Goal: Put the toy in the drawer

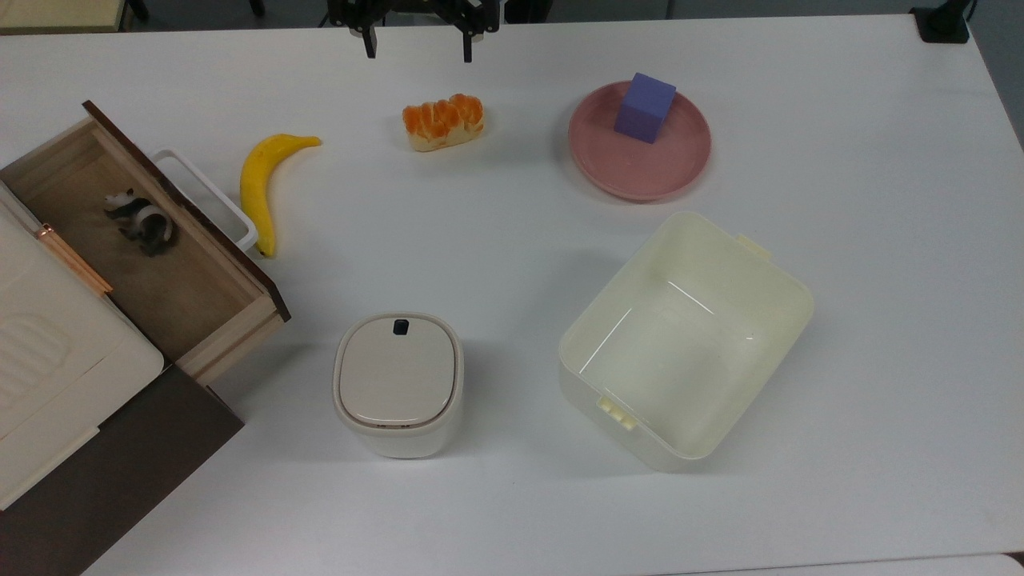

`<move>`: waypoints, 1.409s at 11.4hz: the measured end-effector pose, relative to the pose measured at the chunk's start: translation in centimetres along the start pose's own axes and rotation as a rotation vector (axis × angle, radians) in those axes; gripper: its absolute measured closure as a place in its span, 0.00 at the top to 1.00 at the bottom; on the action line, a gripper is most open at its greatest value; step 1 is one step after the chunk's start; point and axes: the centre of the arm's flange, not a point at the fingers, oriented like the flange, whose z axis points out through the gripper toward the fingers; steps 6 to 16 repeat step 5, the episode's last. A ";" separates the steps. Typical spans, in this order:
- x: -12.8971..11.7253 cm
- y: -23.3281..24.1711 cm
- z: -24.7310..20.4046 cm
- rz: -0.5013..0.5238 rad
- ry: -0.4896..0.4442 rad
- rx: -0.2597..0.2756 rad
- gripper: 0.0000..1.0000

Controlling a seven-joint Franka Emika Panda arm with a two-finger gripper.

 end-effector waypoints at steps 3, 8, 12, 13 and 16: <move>0.2 0.1 -0.3 0.002 0.024 0.000 1.00; 0.4 0.3 -0.4 -0.001 0.039 -0.023 1.00; 0.4 0.3 -0.4 -0.001 0.039 -0.023 1.00; 0.4 0.3 -0.4 -0.001 0.039 -0.023 1.00; 0.4 0.3 -0.4 -0.001 0.039 -0.023 1.00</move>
